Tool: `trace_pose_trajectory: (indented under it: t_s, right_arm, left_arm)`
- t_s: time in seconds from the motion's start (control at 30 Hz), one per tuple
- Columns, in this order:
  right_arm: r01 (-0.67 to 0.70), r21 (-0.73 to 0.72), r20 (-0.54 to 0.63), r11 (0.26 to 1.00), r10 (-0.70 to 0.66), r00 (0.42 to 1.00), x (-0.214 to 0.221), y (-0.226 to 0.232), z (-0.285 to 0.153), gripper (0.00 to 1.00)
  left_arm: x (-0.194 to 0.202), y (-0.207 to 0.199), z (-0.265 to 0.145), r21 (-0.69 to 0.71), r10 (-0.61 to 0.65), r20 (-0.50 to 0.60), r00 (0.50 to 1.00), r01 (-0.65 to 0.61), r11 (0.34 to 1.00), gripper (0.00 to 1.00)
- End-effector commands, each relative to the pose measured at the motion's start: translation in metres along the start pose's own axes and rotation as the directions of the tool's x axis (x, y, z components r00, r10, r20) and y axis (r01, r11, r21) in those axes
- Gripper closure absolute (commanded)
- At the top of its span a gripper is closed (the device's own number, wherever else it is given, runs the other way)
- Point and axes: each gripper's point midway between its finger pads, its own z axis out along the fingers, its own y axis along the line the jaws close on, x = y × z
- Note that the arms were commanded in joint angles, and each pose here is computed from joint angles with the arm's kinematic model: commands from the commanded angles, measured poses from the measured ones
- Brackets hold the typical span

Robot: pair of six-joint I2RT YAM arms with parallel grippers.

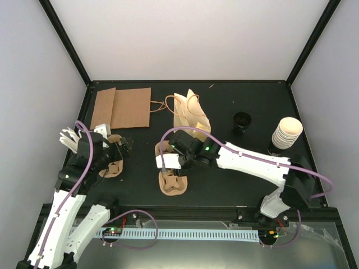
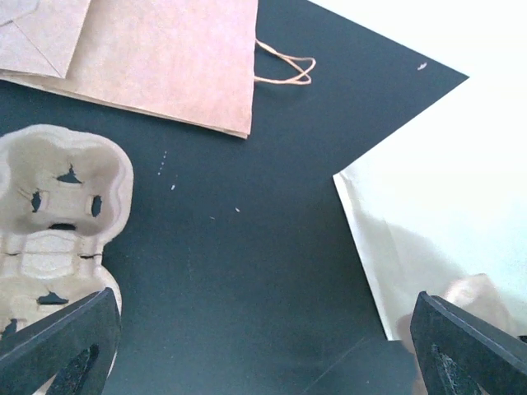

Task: Pack the takeout coffee

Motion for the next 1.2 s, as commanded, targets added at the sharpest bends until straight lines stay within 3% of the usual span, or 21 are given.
trace_pose_trajectory:
  t_s: [0.0,0.23,0.5,0.7,0.9,1.17]
  right_arm:
    - [0.005,0.068,0.165,0.998,-0.016,0.986,-0.032,-0.005,-0.043,0.58]
    - [-0.033,0.216,0.343,0.976,-0.044,0.938,-0.055,-0.014,-0.113,0.58]
    - [-0.171,0.425,0.430,0.889,-0.032,0.902,-0.029,-0.019,-0.180,0.60]
    - [-0.276,0.516,0.461,0.811,0.008,0.887,0.001,-0.016,-0.213,0.60]
    - [-0.405,0.555,0.523,0.727,0.074,0.849,0.027,-0.014,-0.238,0.60]
    - [-0.500,0.571,0.615,0.651,0.063,0.786,0.047,-0.003,-0.273,0.61]
  left_arm:
    - [-0.015,-0.001,-0.020,-0.010,0.031,0.058,0.998,-0.030,0.999,0.01]
    - [-0.013,-0.021,-0.017,0.100,0.027,0.041,0.999,-0.031,0.995,0.01]
    - [-0.018,-0.075,-0.004,0.345,-0.021,-0.047,0.999,0.036,0.938,0.01]
    - [-0.026,-0.134,0.005,0.489,0.011,-0.073,0.997,0.026,0.872,0.02]
    - [-0.033,-0.191,0.020,0.512,0.060,-0.078,0.995,-0.011,0.859,0.02]
    - [-0.025,-0.223,0.045,0.429,0.017,-0.137,0.990,0.044,0.902,0.05]
